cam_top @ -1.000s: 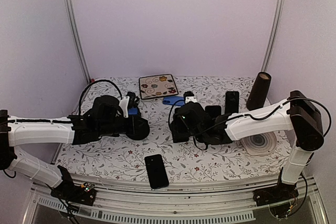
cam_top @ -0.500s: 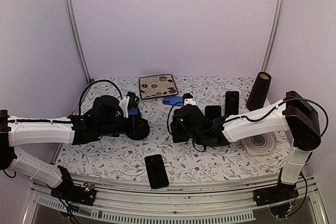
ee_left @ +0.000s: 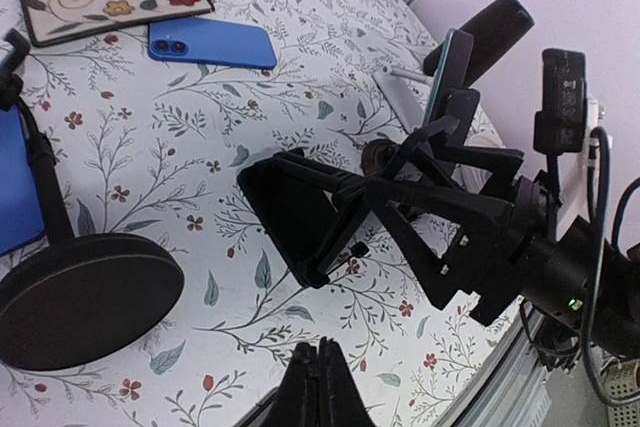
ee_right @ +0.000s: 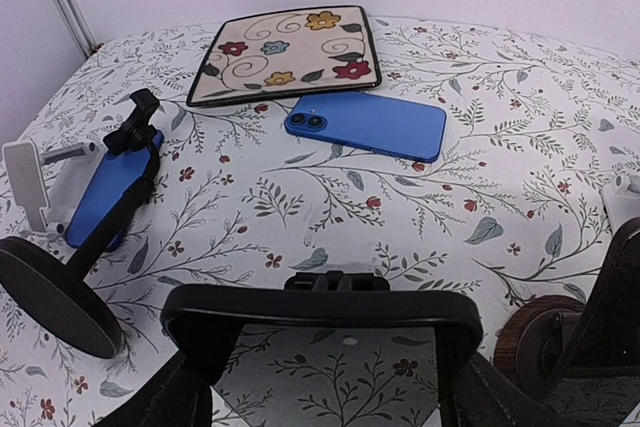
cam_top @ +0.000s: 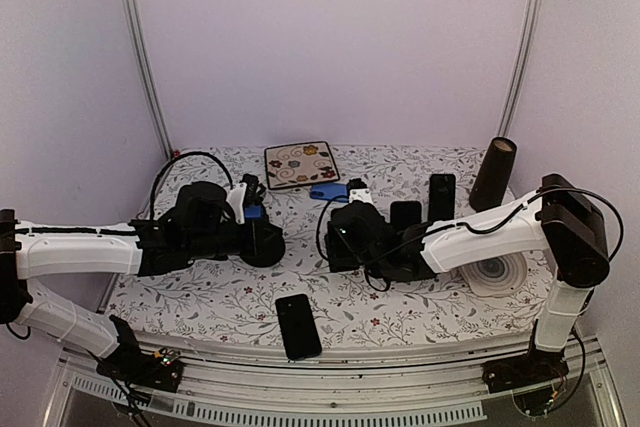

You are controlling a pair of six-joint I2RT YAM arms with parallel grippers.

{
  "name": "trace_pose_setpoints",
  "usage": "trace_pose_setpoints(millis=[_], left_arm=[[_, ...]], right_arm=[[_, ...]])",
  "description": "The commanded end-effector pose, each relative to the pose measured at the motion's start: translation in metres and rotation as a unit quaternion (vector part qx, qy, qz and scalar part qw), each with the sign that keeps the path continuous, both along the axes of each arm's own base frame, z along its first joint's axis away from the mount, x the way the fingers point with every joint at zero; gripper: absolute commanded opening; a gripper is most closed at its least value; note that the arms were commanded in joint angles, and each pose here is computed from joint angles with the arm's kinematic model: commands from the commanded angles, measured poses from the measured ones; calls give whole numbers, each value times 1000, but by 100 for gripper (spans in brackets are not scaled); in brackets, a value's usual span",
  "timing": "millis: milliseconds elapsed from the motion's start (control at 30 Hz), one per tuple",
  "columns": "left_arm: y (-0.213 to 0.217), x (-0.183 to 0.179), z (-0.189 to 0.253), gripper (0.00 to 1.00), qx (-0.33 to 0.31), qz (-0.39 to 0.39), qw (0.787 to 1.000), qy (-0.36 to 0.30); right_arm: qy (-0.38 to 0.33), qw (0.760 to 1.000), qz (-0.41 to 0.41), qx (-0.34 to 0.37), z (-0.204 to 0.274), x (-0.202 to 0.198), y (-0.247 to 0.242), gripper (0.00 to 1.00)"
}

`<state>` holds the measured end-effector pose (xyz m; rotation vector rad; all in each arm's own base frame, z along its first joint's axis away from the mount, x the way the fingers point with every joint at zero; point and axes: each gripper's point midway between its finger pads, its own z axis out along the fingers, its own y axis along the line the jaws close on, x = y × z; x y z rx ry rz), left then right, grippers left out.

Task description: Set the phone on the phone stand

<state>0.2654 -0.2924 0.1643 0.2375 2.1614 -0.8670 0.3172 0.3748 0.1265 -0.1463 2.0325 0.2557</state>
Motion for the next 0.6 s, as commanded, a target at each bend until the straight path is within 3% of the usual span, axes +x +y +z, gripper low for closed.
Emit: trace_pose_setpoints(millis=[0, 567], left_arm=[[2, 4, -4, 0, -2, 2, 1000, 0], [1, 4, -3, 0, -3, 0, 1000, 0]], right_arm=[[-6, 1000, -4, 16, 7, 0, 10, 8], [4, 1000, -6, 6, -3, -1, 8, 13]])
